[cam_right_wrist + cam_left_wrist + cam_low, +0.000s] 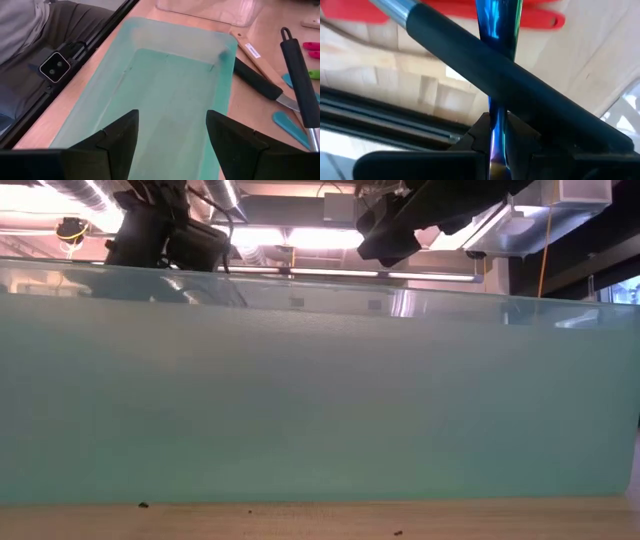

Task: Pick & Place Kitchen Items
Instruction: Put the violet table knife into the green bin

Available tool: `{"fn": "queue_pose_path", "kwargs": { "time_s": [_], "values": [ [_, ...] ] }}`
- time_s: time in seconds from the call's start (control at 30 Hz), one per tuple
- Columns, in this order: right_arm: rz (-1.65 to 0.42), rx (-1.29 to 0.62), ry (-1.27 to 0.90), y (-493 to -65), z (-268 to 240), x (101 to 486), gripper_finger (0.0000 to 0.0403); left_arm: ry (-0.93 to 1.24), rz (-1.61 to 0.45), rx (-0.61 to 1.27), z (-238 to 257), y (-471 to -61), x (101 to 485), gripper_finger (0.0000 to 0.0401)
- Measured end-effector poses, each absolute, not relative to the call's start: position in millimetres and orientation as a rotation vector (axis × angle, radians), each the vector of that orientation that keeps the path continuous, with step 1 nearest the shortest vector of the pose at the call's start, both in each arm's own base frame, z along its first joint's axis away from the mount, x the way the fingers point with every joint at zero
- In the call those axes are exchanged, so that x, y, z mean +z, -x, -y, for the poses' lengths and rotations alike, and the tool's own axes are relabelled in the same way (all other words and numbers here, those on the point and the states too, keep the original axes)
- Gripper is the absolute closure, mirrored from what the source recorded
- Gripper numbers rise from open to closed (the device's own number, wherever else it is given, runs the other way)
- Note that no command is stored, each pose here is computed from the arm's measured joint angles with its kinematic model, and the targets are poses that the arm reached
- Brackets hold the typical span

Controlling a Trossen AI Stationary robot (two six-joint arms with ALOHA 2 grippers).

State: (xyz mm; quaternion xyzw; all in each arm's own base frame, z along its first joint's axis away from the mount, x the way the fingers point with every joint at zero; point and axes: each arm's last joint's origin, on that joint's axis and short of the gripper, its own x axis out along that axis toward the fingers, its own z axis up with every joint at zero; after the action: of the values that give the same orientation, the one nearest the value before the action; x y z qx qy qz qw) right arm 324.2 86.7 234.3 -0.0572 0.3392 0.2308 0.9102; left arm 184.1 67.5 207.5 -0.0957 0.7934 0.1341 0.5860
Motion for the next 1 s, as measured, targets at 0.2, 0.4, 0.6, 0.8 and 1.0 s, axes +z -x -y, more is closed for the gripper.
{"fn": "queue_pose_path", "kwargs": {
  "time_s": [0.2,0.4,0.6,0.8,1.0],
  "values": [
    [-0.7,0.477,0.12,-324.1,-86.7,234.2,0.0169,0.246,-1.838,0.237,-66.3,-186.3,205.9,0.0373],
    [-0.703,0.477,0.121,-324.0,-86.6,234.0,0.0169,0.278,-1.747,0.161,-63.5,-194.9,204.2,0.0373],
    [-0.702,0.477,0.121,-324.0,-86.6,234.0,0.0169,0.333,-1.705,0.101,-61.0,-198.4,203.9,0.0373],
    [-0.702,0.477,0.121,-324.0,-86.7,234.0,0.0169,0.373,-1.735,0.074,-59.0,-195.3,205.0,0.0374],
    [-0.7,0.477,0.121,-324.1,-86.7,234.2,0.0169,0.426,-1.728,0.002,-53.5,-195.9,204.9,0.0374]
  ]
}}
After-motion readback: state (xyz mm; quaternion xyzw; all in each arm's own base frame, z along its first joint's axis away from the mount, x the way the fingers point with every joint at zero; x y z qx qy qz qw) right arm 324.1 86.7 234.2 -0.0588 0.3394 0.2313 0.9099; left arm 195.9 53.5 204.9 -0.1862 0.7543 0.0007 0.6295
